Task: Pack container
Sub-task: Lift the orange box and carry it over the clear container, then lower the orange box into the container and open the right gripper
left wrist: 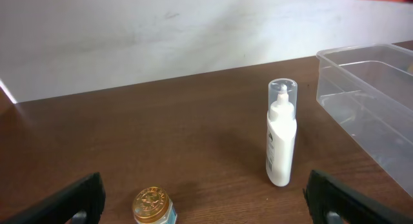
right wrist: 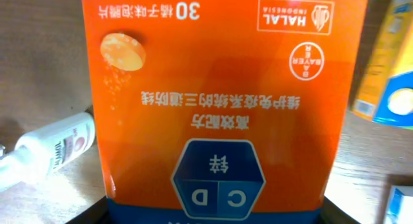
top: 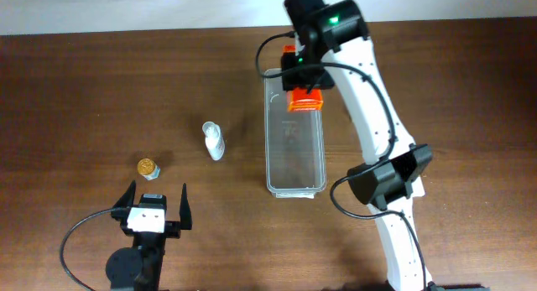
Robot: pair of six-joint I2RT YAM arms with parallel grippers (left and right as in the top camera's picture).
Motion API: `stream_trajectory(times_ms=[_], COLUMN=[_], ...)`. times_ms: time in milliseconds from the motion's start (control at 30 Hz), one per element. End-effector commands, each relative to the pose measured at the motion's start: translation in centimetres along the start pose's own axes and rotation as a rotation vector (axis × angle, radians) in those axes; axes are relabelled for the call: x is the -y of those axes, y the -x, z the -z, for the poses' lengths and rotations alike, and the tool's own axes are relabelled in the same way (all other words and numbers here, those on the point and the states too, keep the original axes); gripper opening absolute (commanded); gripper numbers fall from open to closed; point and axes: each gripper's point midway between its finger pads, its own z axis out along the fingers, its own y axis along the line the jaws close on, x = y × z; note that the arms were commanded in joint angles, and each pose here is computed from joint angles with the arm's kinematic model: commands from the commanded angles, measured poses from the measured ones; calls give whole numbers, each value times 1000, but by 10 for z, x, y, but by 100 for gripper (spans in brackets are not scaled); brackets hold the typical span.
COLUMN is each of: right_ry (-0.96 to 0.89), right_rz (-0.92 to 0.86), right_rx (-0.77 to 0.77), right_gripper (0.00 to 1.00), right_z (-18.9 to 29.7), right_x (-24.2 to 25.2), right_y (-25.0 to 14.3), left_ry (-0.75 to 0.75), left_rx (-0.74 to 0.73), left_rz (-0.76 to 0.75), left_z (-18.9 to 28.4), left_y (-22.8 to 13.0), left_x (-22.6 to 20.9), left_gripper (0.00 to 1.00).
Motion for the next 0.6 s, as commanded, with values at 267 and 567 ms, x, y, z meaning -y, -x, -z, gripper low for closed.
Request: stream_trajectory(times_ms=[267,567], right_ry=[-48,-95], right_rz=[-95,-95], right_rx=[24,-83], right_gripper=[59,59], right_z=[-31,-54], right_x=[-8,1], right_y=[8,-15], left_ry=[0,0], left_rx=[-6,-6], left_rz=[-15,-15], left_z=[-1,-1], left_y=[-4,-4], left_x=[0,0], left_gripper=[99,99])
